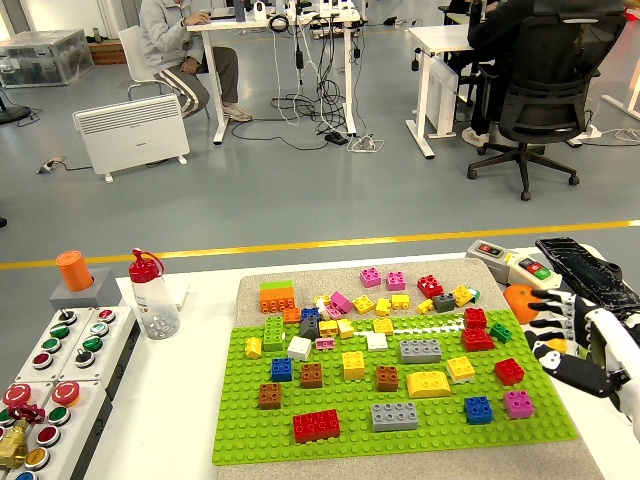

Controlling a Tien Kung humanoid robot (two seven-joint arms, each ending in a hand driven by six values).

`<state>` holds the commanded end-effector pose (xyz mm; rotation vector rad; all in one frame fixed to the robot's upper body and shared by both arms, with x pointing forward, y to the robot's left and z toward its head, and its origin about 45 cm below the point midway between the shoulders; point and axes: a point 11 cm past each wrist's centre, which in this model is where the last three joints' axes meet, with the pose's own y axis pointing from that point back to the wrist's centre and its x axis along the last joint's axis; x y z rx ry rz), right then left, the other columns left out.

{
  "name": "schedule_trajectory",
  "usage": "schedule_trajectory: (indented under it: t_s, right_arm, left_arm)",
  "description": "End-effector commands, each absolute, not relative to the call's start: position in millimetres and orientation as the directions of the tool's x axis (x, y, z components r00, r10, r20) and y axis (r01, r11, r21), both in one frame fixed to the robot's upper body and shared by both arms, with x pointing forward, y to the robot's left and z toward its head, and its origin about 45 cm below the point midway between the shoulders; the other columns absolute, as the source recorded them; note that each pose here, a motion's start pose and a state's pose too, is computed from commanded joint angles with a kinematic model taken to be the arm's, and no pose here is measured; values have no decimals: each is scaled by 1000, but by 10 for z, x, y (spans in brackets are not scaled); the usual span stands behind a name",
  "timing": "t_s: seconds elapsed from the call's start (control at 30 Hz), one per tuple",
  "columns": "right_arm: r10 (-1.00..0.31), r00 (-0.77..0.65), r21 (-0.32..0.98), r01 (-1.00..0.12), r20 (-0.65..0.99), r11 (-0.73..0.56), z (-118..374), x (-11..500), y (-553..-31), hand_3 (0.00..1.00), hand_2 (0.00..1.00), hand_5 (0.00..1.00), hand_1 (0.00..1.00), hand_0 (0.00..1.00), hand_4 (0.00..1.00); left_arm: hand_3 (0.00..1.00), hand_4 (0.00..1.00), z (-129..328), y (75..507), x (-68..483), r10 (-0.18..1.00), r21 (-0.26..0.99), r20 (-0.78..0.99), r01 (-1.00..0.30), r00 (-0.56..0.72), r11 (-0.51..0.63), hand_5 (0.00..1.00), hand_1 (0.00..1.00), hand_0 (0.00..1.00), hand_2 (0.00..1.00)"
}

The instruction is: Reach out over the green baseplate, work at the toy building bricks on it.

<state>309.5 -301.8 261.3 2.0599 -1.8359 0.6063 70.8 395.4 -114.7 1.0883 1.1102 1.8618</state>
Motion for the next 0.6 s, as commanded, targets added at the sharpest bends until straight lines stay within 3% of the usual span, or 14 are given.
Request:
schedule_trajectory:
  t_s: [0.13,0.17,0.33,0.37,0.53,0.57,0.6]
  right_arm:
    - [-790,126,-19,-985,601,-172,2574,3100,-2910,718,683,33,601,466,637]
    - [-765,141,-8,-982,629,-188,2564,3106,-2871,681,670,37,572,403,642]
    - [-636,188,33,-968,749,-248,2516,3123,-2689,681,670,37,572,403,642]
    - [-618,192,36,-966,763,-256,2513,3128,-2658,672,668,48,479,291,649]
    - [-526,204,47,-954,825,-296,2508,3152,-2475,672,668,48,479,291,649]
    - [-514,206,50,-952,833,-301,2508,3158,-2446,670,674,63,396,188,653]
    - [-500,211,55,-950,840,-309,2508,3165,-2405,670,674,63,396,188,653]
  left_arm:
    - [579,342,-1148,3955,706,864,911,304,-142,-401,-387,998,705,678,738]
    - [578,341,-1148,3955,705,864,911,305,-142,-401,-387,998,705,678,736]
    - [578,341,-1147,3956,710,863,911,305,-141,-402,-388,998,705,678,736]
    - [577,341,-1146,3956,712,863,911,305,-142,-403,-388,998,704,679,733]
    - [577,341,-1144,3957,719,862,910,305,-141,-405,-389,998,704,679,733]
    - [577,341,-1144,3957,720,862,910,305,-141,-405,-389,998,704,679,732]
    - [577,341,-1144,3957,721,862,910,306,-141,-405,-389,998,704,679,732]
